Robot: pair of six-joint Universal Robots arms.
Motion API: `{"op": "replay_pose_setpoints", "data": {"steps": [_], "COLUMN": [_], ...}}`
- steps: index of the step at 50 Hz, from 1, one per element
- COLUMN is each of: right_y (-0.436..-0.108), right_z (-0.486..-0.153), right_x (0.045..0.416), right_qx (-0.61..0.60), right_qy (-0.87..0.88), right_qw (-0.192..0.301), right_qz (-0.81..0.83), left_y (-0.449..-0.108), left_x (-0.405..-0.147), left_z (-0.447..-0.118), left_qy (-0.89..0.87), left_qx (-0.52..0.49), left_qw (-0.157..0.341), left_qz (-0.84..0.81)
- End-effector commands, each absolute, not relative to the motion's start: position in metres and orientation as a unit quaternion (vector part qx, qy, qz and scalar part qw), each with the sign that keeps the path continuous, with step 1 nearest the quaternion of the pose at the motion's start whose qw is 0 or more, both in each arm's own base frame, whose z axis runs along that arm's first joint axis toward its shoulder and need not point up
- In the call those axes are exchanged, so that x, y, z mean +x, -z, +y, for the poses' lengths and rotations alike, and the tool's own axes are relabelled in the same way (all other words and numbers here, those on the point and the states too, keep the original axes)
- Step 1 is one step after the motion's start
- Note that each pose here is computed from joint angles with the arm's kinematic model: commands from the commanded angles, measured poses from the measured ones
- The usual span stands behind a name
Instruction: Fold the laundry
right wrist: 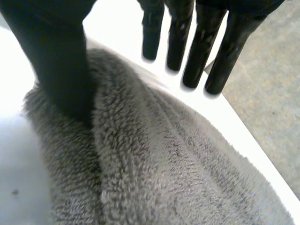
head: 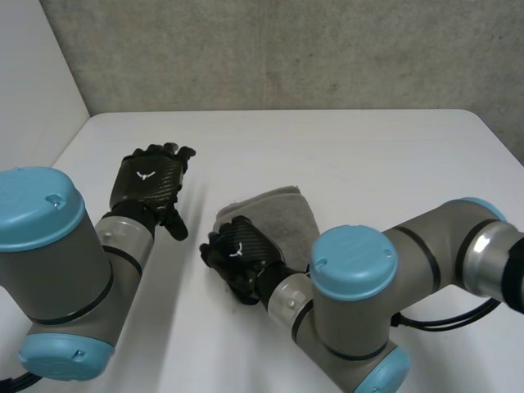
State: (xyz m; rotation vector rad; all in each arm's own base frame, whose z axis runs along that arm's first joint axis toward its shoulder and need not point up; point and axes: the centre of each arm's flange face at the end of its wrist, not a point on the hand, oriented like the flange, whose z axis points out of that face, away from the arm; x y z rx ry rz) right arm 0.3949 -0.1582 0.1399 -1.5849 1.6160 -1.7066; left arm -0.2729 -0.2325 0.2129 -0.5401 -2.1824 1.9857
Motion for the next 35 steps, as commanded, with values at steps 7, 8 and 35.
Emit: {"op": "replay_pose_setpoints", "data": {"steps": [7, 8, 35], "right_y": [-0.23, -0.234, -0.126], "right_z": [-0.22, -0.226, -0.265], "right_x": [0.34, 0.332, 0.32], "right_qx": [-0.302, -0.282, -0.356], "right_qy": [0.629, 0.618, 0.499], "right_qw": [0.214, 0.231, 0.167], "right_qz": [0.683, 0.696, 0.772], "left_y": [-0.236, -0.239, -0.13], "left_x": [-0.287, -0.291, -0.329], "left_z": [-0.245, -0.247, -0.229], "left_qy": [-0.653, -0.646, -0.515], "left_qx": [-0.146, -0.133, -0.177], "left_qw": [0.119, 0.133, 0.144], "left_qz": [-0.734, -0.74, -0.826]}}
